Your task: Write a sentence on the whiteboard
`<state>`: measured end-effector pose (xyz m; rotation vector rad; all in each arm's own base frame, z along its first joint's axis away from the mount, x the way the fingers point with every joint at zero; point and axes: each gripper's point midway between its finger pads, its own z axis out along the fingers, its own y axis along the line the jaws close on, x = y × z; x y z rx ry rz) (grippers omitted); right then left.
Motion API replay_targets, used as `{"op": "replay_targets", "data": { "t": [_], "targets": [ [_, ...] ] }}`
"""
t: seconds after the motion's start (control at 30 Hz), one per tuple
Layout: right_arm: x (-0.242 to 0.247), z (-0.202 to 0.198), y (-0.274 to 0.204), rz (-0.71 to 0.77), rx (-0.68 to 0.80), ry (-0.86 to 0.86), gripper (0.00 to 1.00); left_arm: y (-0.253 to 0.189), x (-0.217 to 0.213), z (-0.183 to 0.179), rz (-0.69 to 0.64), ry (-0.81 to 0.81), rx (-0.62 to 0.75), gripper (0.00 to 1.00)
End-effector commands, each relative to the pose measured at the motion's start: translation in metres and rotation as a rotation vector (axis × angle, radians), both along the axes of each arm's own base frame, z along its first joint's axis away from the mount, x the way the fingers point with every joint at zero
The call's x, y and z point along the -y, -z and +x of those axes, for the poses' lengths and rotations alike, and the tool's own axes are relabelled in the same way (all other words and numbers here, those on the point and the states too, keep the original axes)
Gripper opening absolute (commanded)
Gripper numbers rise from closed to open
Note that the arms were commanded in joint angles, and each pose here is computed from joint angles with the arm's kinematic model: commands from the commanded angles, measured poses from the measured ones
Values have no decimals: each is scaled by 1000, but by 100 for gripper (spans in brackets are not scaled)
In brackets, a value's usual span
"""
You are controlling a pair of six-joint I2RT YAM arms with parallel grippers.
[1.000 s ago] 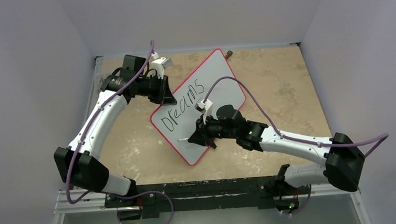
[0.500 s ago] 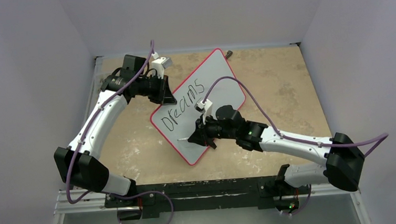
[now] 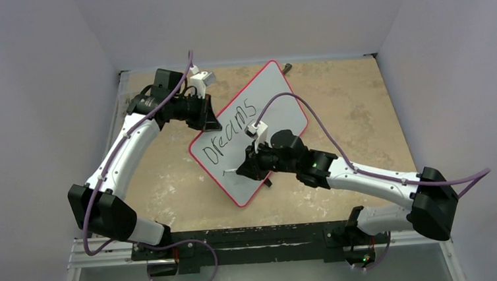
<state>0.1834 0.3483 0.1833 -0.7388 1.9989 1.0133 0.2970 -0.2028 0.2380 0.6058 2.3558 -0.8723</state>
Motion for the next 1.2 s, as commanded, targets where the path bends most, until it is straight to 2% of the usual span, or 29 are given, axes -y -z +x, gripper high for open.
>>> {"op": "replay_targets", "data": {
  "t": [0.0, 0.5, 1.17],
  "targets": [
    [-5, 17, -32, 43, 89, 41, 0, 28, -27, 19, 197, -67, 64, 0],
    [-13, 8, -22, 43, 70, -31, 0, 28, -27, 19, 197, -67, 64, 0],
    [0, -5, 7, -11, 26, -55, 0, 27, -27, 19, 193, -66, 67, 0]
  ]
}}
